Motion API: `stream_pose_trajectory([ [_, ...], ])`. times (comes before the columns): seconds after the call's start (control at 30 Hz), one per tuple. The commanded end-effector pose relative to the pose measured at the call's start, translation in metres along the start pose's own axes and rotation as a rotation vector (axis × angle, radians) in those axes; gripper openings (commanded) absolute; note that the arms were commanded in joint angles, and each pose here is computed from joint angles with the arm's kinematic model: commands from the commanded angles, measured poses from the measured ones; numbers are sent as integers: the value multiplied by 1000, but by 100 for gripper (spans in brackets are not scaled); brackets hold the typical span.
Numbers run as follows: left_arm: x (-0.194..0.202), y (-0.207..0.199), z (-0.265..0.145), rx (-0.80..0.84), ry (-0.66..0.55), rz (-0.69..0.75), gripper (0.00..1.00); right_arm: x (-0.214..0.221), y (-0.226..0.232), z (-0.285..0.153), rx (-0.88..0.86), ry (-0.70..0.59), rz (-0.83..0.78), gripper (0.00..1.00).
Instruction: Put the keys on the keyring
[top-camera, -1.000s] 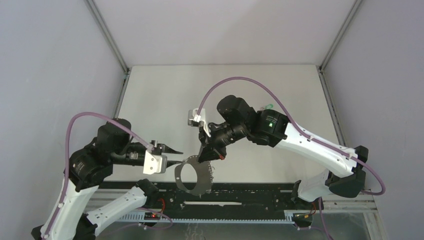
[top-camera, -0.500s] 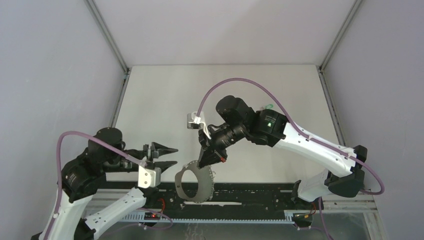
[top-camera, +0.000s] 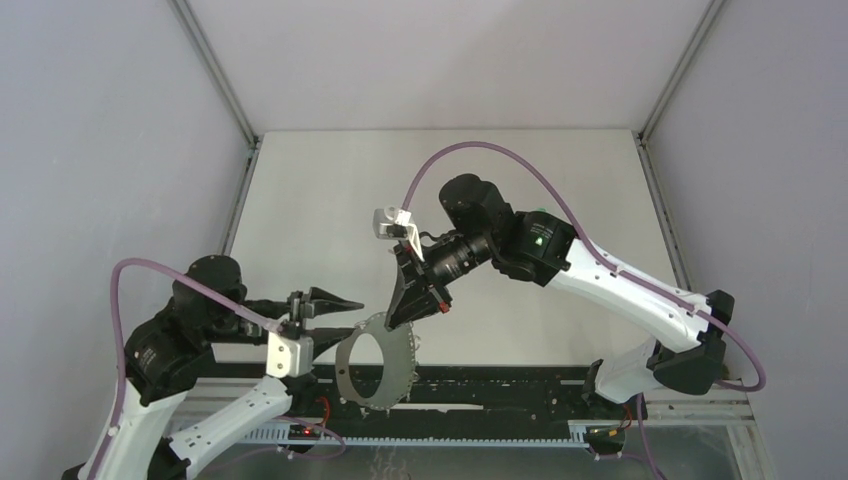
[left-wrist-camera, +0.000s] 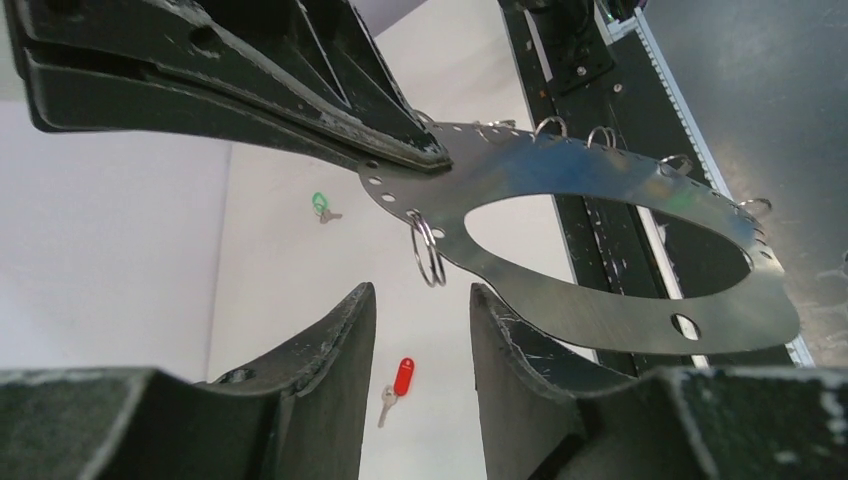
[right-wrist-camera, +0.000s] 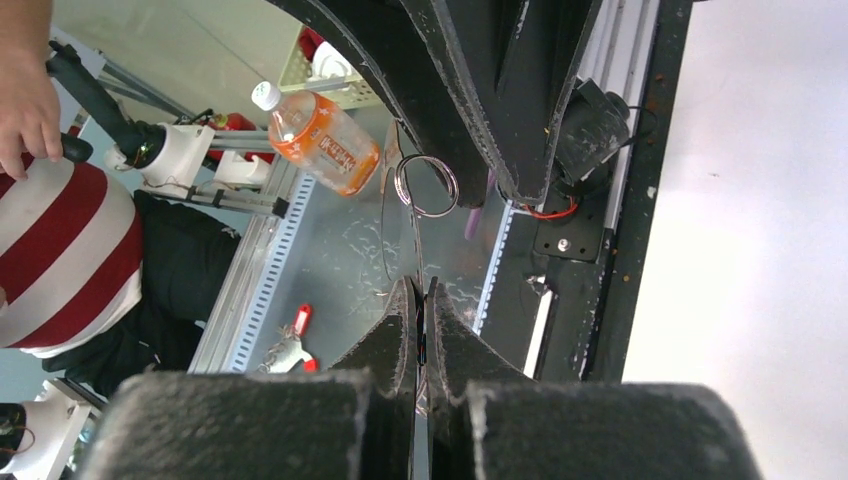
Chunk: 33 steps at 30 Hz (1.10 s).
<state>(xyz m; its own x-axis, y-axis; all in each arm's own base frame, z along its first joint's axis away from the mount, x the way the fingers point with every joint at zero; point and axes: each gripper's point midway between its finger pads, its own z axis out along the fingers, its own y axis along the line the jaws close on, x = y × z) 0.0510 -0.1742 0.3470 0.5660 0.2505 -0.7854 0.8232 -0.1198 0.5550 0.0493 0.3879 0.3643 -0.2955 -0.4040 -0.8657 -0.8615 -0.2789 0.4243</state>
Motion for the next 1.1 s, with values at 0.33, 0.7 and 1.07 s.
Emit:
stream_pose_trajectory([
  [0.33, -39, 4, -4, -24, -155, -49, 27, -15, 8, 5, -87, -36, -27, 0],
  [0.7, -34, -8, -5, 18, -138, -46, 0, -18, 10, 3, -99, -36, -26, 0],
  [1.07, -54, 3, -12, -24, -184, -65, 0, -12, 7, -2, -74, 7, -24, 0],
])
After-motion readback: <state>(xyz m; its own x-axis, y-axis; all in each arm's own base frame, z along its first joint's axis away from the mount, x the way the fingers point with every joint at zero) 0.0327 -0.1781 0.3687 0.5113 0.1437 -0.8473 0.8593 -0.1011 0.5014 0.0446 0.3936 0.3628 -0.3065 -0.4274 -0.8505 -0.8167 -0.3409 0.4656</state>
